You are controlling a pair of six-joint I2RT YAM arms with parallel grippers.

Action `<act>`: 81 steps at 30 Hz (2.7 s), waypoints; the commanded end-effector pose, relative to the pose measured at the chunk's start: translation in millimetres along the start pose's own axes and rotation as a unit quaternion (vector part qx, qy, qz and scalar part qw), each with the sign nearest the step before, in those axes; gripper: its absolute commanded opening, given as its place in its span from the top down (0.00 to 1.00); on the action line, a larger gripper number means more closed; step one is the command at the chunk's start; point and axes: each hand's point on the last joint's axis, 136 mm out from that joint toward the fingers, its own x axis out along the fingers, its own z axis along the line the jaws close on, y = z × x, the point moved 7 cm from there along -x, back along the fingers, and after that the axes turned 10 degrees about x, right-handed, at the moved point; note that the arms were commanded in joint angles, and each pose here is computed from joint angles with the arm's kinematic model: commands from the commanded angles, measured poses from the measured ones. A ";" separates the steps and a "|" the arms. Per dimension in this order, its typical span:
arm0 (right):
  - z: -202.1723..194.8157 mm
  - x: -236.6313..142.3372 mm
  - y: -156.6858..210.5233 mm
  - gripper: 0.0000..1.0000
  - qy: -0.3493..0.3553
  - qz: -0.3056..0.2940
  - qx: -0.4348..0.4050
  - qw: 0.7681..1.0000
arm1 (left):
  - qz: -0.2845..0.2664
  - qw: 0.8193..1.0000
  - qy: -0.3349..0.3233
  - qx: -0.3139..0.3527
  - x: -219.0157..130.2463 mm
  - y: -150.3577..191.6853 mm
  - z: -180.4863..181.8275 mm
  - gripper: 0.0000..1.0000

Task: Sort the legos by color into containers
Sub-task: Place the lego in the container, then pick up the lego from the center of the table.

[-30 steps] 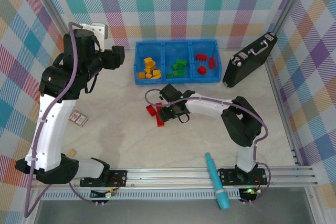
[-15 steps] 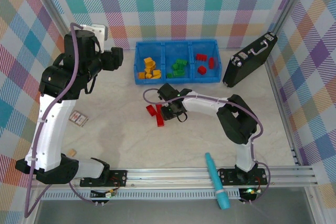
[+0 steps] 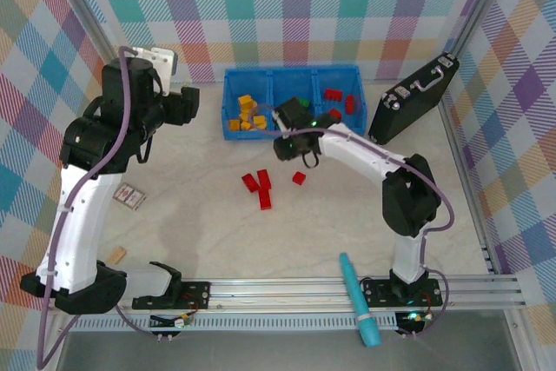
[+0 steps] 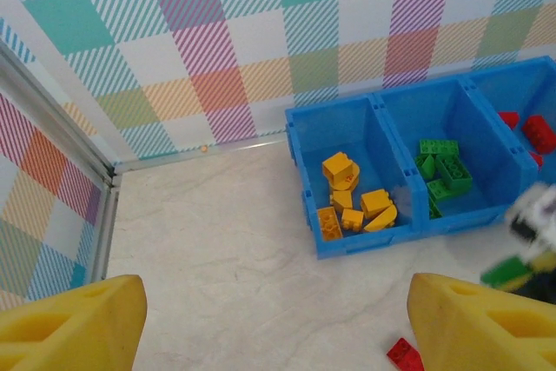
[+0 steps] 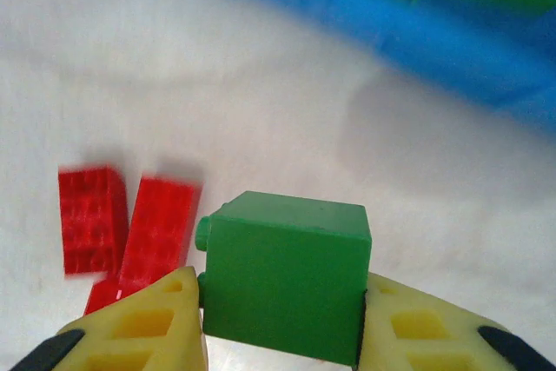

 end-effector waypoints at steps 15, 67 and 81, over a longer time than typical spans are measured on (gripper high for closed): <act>-58.6 57.6 -141.1 0.67 0.047 -0.133 0.022 0.990 | -0.025 0.998 -0.016 0.058 -34.9 15.9 11.9 0.17; -38.7 25.1 22.9 0.32 0.071 0.043 0.283 0.956 | -0.063 0.981 0.047 0.175 -15.3 56.7 -44.2 0.07; -29.3 47.1 61.3 0.27 0.079 0.122 0.344 0.928 | -0.088 0.977 0.108 0.161 -28.2 61.0 -55.5 0.00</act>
